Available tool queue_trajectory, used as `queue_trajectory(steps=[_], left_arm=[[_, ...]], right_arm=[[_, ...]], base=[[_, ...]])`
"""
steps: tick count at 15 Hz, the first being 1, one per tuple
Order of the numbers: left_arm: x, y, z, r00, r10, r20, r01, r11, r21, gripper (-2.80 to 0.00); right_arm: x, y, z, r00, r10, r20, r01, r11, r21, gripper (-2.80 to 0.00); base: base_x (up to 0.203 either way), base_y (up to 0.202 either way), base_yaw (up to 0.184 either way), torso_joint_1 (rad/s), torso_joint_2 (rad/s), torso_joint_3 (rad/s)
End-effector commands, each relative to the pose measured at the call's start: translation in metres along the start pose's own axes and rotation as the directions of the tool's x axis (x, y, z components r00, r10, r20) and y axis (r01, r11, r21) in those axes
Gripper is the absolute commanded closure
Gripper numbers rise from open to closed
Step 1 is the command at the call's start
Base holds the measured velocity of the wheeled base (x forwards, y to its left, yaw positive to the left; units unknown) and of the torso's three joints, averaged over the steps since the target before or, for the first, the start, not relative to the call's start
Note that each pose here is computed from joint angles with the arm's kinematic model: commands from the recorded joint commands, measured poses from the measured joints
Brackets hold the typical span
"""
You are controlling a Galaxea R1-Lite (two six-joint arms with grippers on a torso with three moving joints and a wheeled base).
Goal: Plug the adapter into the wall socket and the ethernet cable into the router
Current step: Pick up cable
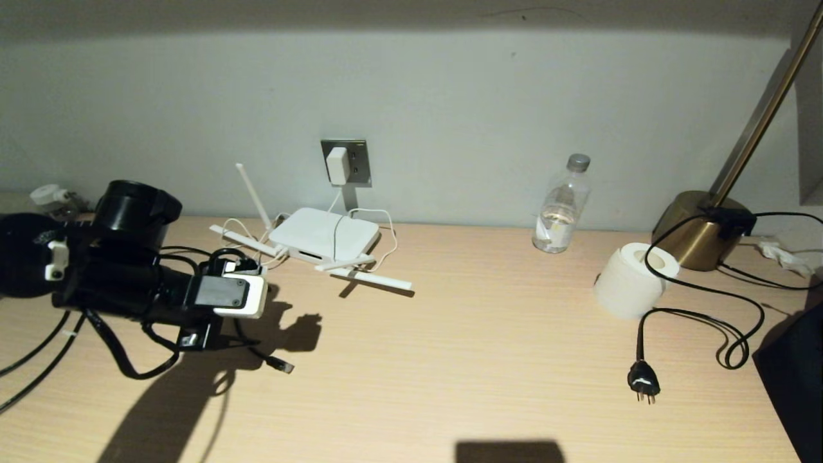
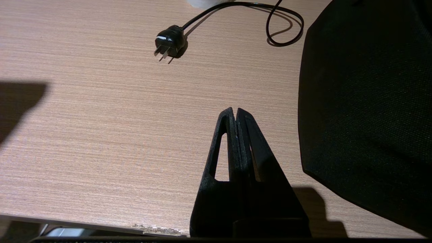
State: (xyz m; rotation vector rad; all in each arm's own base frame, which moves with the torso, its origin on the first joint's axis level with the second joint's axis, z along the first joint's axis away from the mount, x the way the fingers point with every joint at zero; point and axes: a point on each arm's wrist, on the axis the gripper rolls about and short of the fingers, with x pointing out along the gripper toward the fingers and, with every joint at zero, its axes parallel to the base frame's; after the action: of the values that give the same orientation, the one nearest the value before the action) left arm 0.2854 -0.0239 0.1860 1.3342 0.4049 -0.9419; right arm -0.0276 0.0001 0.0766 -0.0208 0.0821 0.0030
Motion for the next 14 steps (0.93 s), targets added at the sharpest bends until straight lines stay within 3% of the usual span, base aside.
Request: queue_trajectory(steps=[1, 6, 14], left_arm=[[0.003, -0.006, -0.002, 1.000, -0.027, 0.001, 0.027, 0.999, 0.033, -2.80], [0.015, -0.008, -0.007, 0.998, -0.061, 0.004, 0.059, 0.989, 0.135, -2.80], [0.027, -0.009, 0.001, 0.996, -0.091, 0.022, 0.086, 0.982, 0.168, -2.80]], right_arm=[[0.000, 0.000, 0.000, 1.000, 0.001, 0.000, -0.001, 1.000, 0.000, 0.00], [0.000, 0.000, 0.000, 1.000, 0.001, -0.001, -0.001, 1.000, 0.000, 0.00], [0.000, 0.000, 0.000, 1.000, 0.001, 0.000, -0.001, 1.000, 0.000, 0.00]], base=[[0.000, 0.000, 0.000, 0.000, 0.00, 0.000], [0.000, 0.000, 0.000, 0.000, 0.00, 0.000], [0.000, 0.000, 0.000, 0.000, 0.00, 0.000]])
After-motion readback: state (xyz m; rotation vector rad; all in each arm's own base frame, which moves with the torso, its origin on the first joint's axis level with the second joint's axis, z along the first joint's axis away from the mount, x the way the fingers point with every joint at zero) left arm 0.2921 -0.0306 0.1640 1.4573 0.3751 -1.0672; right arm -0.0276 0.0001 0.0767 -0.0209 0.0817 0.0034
